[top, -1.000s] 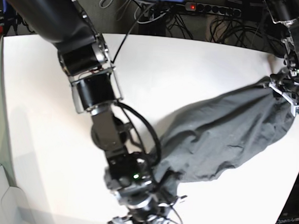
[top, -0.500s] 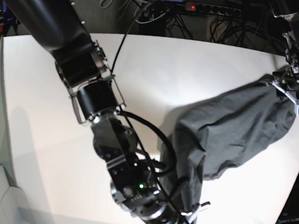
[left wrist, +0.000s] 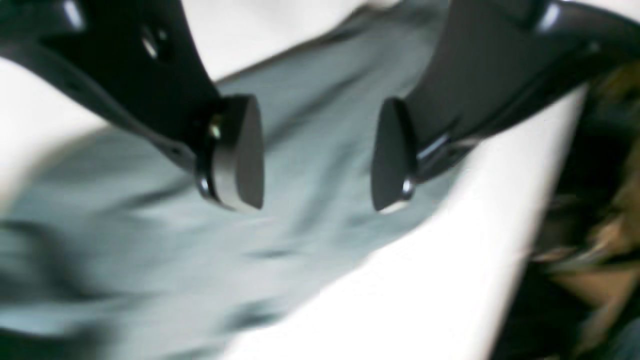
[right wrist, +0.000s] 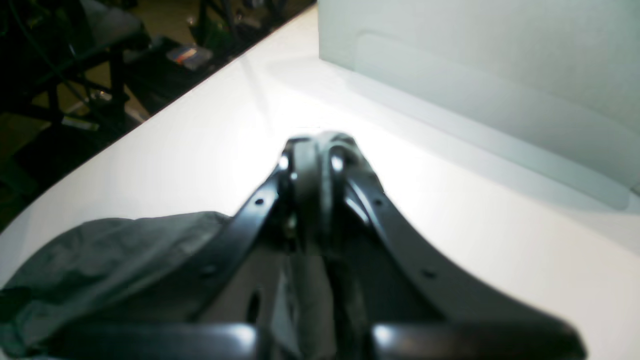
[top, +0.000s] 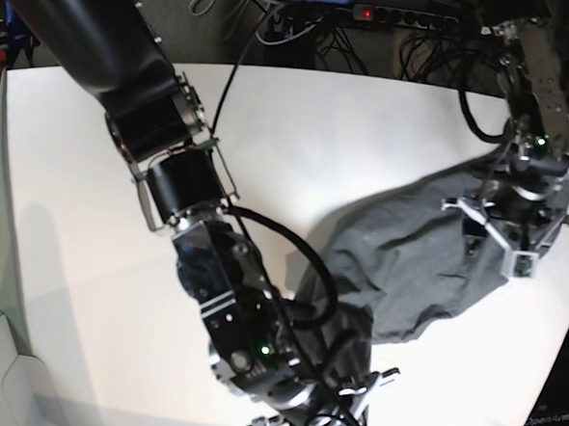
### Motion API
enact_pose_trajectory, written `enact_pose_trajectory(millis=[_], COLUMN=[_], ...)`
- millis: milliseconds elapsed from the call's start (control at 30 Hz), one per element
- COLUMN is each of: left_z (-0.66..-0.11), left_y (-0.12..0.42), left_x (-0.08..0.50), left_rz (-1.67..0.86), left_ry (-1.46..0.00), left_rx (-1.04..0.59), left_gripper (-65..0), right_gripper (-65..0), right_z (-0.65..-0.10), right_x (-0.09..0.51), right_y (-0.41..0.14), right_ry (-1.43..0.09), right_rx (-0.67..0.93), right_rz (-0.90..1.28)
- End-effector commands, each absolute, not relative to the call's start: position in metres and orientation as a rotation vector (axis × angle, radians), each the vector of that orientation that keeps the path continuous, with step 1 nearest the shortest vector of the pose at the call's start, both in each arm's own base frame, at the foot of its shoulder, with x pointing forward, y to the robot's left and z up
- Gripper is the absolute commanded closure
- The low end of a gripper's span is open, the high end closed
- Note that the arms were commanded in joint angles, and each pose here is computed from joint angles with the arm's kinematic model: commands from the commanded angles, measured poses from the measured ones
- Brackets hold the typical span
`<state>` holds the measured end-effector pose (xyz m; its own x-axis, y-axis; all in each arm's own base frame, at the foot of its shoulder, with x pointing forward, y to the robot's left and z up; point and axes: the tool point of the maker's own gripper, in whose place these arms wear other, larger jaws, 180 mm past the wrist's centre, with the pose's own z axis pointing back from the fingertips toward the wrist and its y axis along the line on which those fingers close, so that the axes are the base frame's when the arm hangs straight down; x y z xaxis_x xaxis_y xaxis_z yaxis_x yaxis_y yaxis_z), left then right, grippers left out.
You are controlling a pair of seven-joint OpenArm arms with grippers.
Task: Layout the t-shirt on the table in an organized manner, then fold the t-shirt properly
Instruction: 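Move the right gripper back toward the shirt's middle, holding fabric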
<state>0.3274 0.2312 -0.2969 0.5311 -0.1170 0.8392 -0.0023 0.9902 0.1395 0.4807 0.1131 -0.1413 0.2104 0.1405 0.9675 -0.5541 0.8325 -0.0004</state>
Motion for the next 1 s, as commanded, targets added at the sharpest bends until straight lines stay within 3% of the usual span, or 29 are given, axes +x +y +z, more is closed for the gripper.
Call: enact_pose_trajectory(millis=[0,133,200,533,767,967], left_z=[-0.3,-0.348,-0.367,-0.389,-0.381,-0.385], left_y=[0.223,0.189,0.192,0.295,0.353,0.365], left_x=[0.334,0.347,0.352,0.34,0.317,0.311], left_rz=[-0.08,-0.094,-0.072,0.121,0.198,0.207], left_ry=[-1.014,-0.9,-0.849,-0.802,-0.792,-0.77], left_rx=[0.115,0.008,-0.006,0.114,0.208,0.225], left_gripper=[-33.4,-33.4,-33.4,-33.4,-33.4,-33.4], right_gripper=[0.0,-0.1,-3.3,-30.2,-35.7,-36.5], right_z=[-0.109,-0.117,-0.12,-0.137,-0.149,-0.214], right_x=[0.483,0.482,0.481,0.471,0.47,0.448], right_y=[0.117,0.116,0.116,0.124,0.123,0.08], right_ry=[-1.36,-1.319,-1.302,-1.242,-1.218,-1.127], right_rx=[0.406,0.396,0.391,0.466,0.464,0.41], right_rz=[0.494,0.501,0.503,0.491,0.483,0.446])
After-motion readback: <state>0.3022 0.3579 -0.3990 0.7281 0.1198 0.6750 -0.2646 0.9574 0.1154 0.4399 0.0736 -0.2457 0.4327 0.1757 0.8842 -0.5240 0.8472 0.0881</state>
